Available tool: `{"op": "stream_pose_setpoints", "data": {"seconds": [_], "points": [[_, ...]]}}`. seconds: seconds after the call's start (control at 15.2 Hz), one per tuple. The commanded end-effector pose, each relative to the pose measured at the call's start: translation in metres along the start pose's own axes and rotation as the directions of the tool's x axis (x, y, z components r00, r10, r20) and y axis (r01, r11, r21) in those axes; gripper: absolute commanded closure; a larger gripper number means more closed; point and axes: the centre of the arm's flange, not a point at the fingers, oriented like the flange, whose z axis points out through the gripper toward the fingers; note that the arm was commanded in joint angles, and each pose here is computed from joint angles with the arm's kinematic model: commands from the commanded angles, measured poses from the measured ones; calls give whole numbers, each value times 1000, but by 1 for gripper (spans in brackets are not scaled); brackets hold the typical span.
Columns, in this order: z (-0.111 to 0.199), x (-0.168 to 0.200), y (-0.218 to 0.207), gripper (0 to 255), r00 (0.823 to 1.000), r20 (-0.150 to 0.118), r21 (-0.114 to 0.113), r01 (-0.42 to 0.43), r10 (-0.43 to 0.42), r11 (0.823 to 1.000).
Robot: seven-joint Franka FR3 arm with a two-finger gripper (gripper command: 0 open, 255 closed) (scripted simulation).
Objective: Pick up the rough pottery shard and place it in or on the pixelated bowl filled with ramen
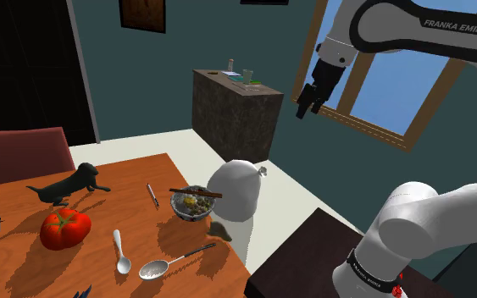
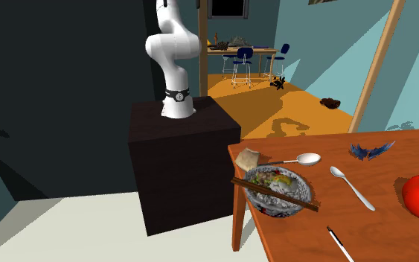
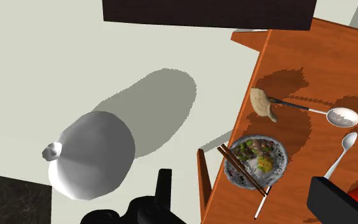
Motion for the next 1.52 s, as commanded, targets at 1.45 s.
{"op": "stream_pose_setpoints", "data": {"seconds": [1.45], "points": [[258,35,-142,0,982,69,-63,179,-175,982]]}}
